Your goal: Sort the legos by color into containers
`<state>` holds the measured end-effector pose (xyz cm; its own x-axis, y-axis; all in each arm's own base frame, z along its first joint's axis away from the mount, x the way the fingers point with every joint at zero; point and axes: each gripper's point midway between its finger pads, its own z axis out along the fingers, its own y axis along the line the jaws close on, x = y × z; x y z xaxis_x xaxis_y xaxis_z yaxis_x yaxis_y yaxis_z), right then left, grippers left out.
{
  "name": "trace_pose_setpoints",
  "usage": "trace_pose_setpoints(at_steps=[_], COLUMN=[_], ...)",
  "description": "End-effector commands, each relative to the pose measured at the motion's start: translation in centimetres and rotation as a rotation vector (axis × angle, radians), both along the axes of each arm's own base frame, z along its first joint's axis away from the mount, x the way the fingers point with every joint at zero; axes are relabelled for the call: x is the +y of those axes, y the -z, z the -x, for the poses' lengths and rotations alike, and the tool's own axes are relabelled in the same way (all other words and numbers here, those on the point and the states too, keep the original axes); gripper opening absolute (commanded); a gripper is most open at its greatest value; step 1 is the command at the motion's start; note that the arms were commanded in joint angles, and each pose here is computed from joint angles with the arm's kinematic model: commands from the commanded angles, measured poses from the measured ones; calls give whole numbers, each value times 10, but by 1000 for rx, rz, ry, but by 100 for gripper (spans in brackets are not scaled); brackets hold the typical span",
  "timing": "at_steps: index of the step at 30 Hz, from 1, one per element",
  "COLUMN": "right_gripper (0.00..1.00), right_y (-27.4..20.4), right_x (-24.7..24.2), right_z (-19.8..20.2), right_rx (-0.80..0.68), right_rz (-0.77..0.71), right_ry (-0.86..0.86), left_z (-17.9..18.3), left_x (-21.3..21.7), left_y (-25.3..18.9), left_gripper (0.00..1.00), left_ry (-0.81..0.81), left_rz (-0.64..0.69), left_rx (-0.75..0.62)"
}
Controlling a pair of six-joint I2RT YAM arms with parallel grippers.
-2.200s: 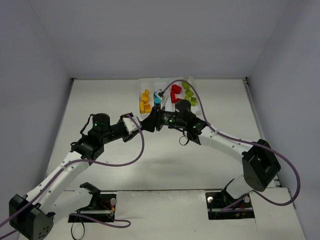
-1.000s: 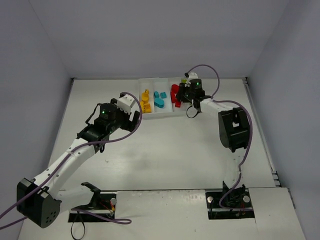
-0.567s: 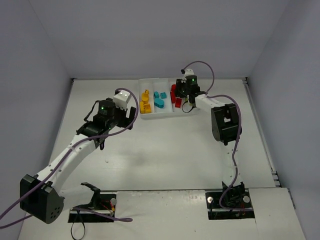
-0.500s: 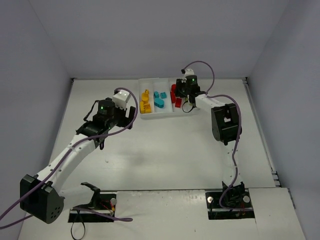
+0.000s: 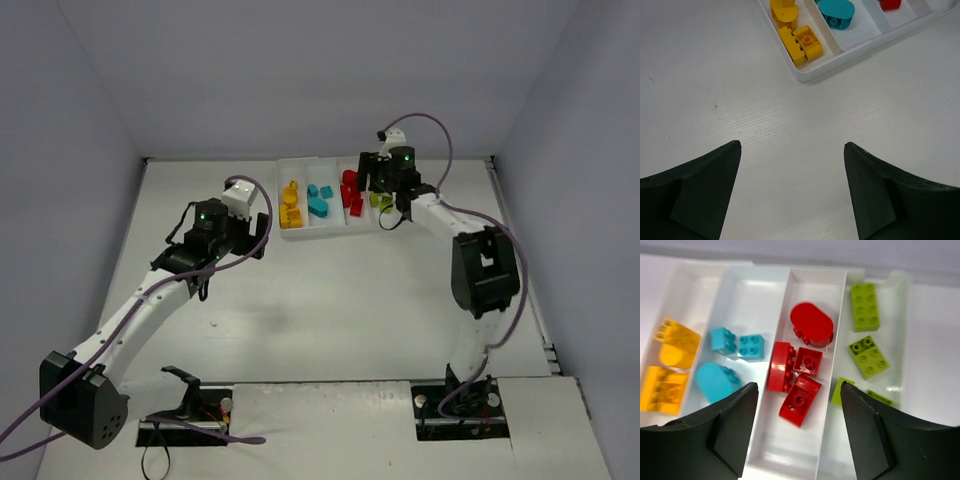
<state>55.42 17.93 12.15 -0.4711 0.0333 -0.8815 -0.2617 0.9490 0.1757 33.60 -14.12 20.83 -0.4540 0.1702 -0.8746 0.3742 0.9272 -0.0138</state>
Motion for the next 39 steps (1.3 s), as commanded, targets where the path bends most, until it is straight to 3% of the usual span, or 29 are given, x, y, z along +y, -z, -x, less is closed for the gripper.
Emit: trace_pose_setpoints(at_steps=[1,5,6,7,10,14,15,16,19,27,39], right_gripper=[66,81,88,98,100,100,100,100,100,100,100], right_y=[-150,-190,-219,-218,-252,-254,-247,-257,-257,-247,-227], right_x=[-19,-51,-59,-70,-88,-121,-126,-136,-151,-158,-162], right_z=[26,81,104,131,183,247,256,278,310,341,336], right_rx=[-302,-331,-379,-340,-396,-403,-398,-445,-490,-540,-488], right_rz=[-41,-8,-25,-25,-47,-62,-63,-80,-128,-156,-232], right_ry=[26,91,104,124,150,256,269,297,355,347,420], left_z=[-10,-13,-12,-7,6,35,42,59,93,145,144], left_x=[5,29,34,43,52,83,92,100,120,153,151], left_y=[-45,-54,-58,-56,-68,-96,-106,-120,-143,-140,-80], left_gripper=[77,77,77,77,77,77,78,86,86,86,86], left_ry=[-84,-242,-284,-322,-347,-462,-491,-502,-525,-581,-597], left_rz=[91,157,184,182,171,155,154,173,201,211,254], left_rx=[-90,-55,-37,0,1,-56,-86,-132,-252,-399,-391])
